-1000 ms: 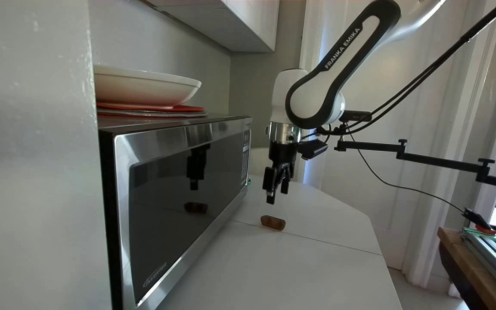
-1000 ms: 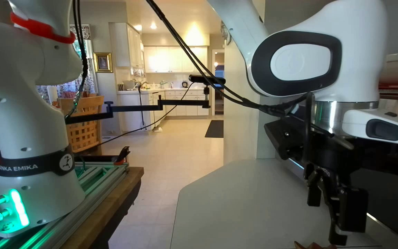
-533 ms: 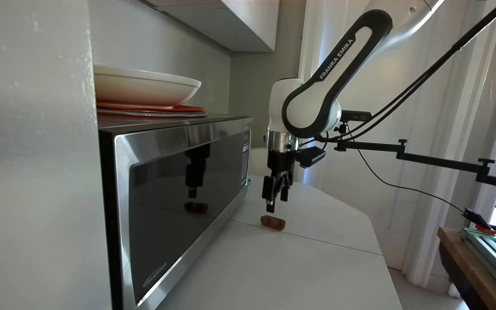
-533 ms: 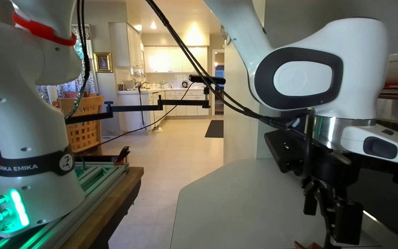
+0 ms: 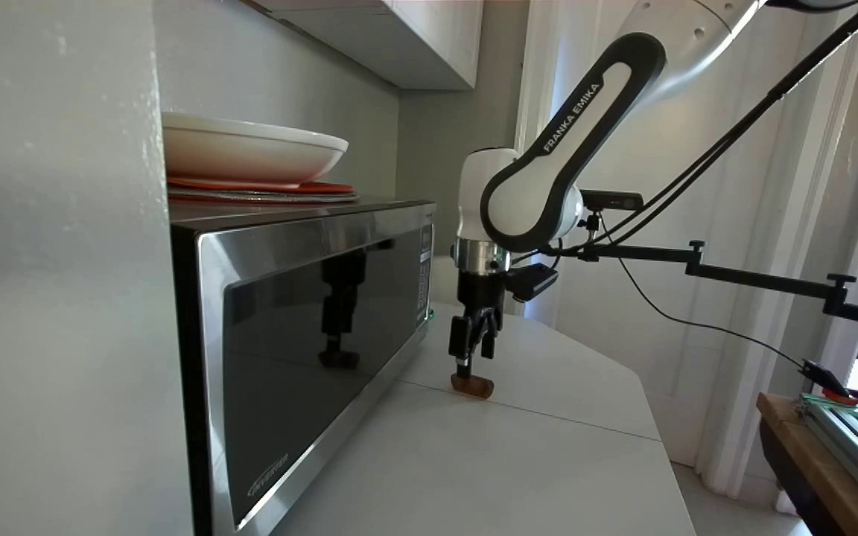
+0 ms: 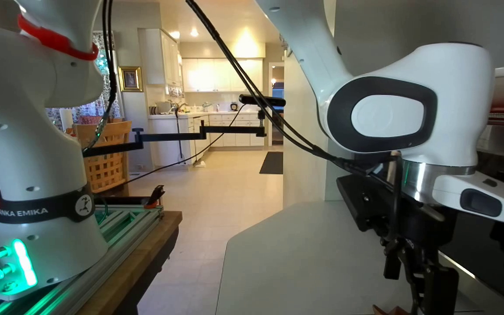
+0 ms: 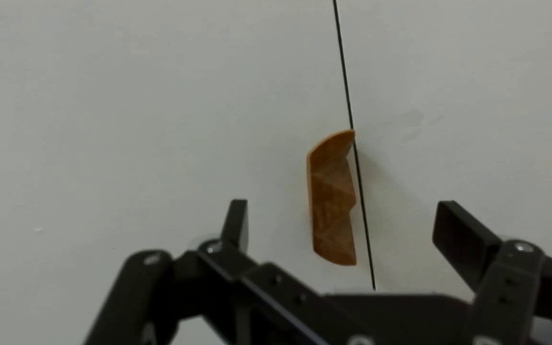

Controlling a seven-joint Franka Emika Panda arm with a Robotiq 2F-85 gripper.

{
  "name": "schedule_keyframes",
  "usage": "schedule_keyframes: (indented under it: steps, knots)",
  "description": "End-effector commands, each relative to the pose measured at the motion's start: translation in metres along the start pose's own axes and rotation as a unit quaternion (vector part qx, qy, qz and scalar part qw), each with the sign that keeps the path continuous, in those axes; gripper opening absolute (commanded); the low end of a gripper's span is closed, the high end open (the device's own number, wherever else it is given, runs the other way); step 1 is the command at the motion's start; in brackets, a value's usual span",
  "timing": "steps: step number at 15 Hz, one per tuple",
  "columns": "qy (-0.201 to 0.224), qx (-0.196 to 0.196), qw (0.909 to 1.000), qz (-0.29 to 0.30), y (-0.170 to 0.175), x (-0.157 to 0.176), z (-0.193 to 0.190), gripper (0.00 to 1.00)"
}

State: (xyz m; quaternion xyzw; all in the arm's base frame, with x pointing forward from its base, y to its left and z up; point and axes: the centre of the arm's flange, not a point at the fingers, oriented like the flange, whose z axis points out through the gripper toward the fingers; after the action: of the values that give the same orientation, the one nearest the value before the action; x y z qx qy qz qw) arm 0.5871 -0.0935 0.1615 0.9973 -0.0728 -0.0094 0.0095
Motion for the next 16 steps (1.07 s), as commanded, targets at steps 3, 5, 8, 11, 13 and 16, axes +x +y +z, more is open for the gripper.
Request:
schedule_keyframes:
  steps: [3, 5, 8, 11, 13, 16]
  knots:
    - [-0.006, 0.005, 1.0000, -0.003, 0.004, 0.010, 0.010, 1.00]
    - [-0.011, 0.007, 0.9999, -0.001, 0.005, 0.011, 0.012, 1.00]
    - [-0.012, 0.007, 0.9999, -0.001, 0.005, 0.012, 0.017, 1.00]
    - [-0.014, 0.008, 0.9999, 0.001, 0.006, 0.014, 0.021, 1.00]
    - [-0.013, 0.006, 0.9999, 0.001, 0.007, 0.015, 0.023, 1.00]
    - [-0.014, 0.006, 0.9999, 0.001, 0.007, 0.017, 0.024, 0.66]
